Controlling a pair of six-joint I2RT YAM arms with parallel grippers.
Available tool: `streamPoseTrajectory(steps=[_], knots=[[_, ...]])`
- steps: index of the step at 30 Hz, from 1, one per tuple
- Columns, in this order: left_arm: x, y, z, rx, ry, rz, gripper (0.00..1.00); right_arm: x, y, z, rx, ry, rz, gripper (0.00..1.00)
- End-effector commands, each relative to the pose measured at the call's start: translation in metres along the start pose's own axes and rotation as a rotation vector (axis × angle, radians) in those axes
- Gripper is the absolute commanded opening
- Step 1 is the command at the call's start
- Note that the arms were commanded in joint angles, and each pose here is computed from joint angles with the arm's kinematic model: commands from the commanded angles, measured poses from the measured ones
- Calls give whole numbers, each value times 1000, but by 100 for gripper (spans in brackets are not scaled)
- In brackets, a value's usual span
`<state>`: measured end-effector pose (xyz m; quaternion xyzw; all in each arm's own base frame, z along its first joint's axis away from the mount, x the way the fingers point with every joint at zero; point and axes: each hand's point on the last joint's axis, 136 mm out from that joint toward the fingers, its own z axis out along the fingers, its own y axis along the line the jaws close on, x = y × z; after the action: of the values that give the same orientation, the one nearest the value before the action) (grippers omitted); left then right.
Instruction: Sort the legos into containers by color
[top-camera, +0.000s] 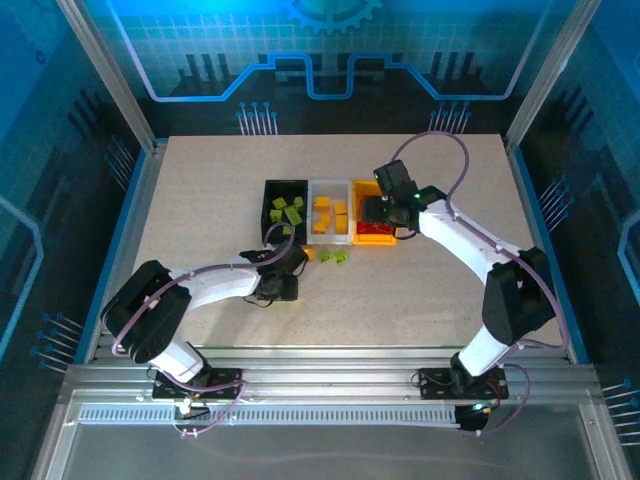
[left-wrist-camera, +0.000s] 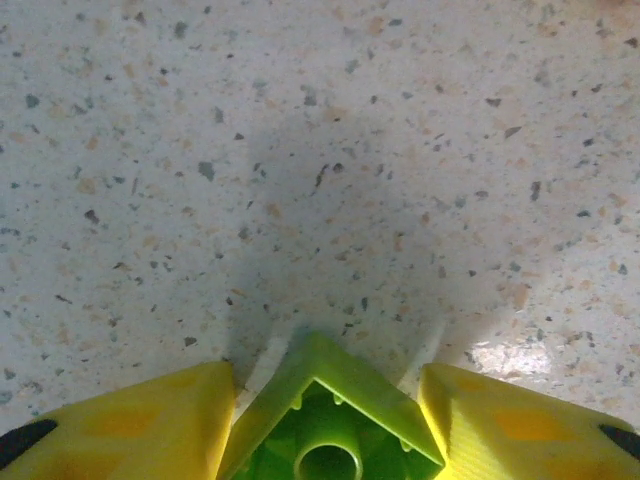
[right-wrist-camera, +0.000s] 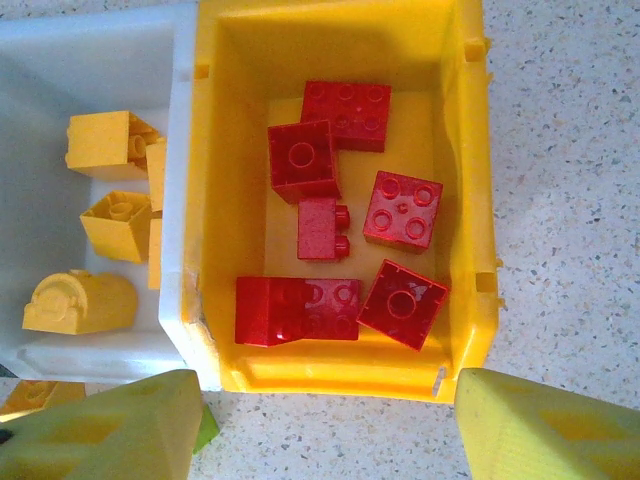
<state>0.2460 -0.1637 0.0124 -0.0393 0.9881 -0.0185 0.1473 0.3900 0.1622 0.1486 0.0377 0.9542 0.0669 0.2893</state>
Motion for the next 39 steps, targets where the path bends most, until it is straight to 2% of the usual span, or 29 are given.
streamPoseTrajectory(steps=[1, 7, 9, 14, 17, 21, 24, 27, 30, 32, 35, 39], knots=[[5, -2, -4, 11, 14, 7, 44, -5, 0, -10, -11, -29, 26, 68], [-30, -11, -38, 97, -105, -48, 34, -3, -2, -15, -15, -35, 33, 68], [-53, -10, -52, 127, -162, -88, 34, 0, -3, -17, -15, -32, 39, 68], [-137, 3, -88, 134, -339, -174, 35, 7, -5, -19, -25, -27, 52, 68], [-178, 6, -89, 91, -390, -189, 34, 12, -7, -19, -22, -15, 55, 68], [-217, 8, -69, 42, -402, -208, 35, 16, -10, -24, -22, -16, 56, 68], [-235, 5, -51, 34, -390, -216, 41, 17, -12, -31, -28, -24, 53, 68], [-244, -3, -44, 45, -375, -209, 68, 18, -13, -35, -29, -23, 44, 69], [-250, -12, -52, 91, -385, -217, 82, 20, -13, -40, -39, -28, 44, 70], [-250, -17, -65, 129, -404, -218, 87, 21, -13, -42, -46, -32, 45, 70], [-237, -28, -88, 175, -426, -191, 89, 21, -14, -45, -52, -38, 52, 70], [-190, -47, -103, 249, -429, -131, 89, 23, -15, -45, -58, -45, 60, 70]])
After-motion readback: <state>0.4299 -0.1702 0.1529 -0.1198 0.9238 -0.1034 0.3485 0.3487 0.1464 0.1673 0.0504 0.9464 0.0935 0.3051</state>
